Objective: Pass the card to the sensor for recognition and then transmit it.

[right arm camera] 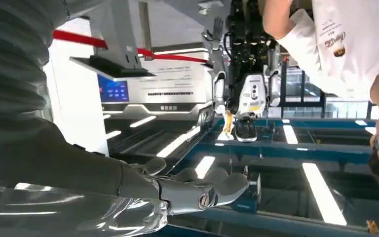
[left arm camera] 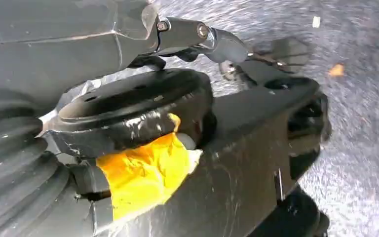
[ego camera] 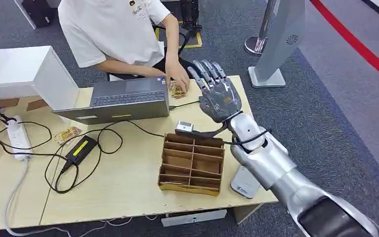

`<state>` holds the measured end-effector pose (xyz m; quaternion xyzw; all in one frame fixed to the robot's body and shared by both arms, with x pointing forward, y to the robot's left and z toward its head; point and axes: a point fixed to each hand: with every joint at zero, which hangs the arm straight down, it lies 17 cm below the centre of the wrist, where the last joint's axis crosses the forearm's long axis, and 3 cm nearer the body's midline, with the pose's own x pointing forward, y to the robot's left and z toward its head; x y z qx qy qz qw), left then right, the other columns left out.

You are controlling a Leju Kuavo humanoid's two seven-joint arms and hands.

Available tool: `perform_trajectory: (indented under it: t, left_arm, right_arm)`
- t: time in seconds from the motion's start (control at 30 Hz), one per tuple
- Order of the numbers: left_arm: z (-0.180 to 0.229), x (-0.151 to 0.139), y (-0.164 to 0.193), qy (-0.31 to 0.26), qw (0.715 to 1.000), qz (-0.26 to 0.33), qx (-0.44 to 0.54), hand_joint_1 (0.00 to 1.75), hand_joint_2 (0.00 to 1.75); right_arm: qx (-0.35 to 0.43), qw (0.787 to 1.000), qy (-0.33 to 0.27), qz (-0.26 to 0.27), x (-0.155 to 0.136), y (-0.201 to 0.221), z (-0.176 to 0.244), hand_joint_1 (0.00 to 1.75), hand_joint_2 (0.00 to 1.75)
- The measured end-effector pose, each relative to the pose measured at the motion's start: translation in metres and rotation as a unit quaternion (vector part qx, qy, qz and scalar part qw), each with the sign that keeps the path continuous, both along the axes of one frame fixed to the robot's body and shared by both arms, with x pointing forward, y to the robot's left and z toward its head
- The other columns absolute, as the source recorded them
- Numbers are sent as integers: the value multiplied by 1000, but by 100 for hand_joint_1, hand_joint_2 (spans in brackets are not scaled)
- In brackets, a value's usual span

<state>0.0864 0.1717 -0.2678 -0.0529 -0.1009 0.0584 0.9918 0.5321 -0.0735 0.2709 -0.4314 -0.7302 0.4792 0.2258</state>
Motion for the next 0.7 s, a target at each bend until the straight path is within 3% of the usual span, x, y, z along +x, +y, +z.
perform_trajectory:
  t: [0.1,0.43,0.63,0.7]
  left_arm:
    - [-1,-3,2,9,1000,20,-5,0,175]
    - [-3,-6,12,24,996,88,-3,0,175]
    - [-3,-6,12,24,996,88,-3,0,175]
    - [-3,-6,13,26,995,96,-1,0,175]
  right_arm:
    - [19,1000,-5,10,-31,-15,-9,0,175]
    - [55,996,-61,44,-193,-73,-30,0,175]
    - [55,996,-61,45,-195,-73,-30,0,175]
    - [58,995,-61,49,-215,-78,-32,0,175]
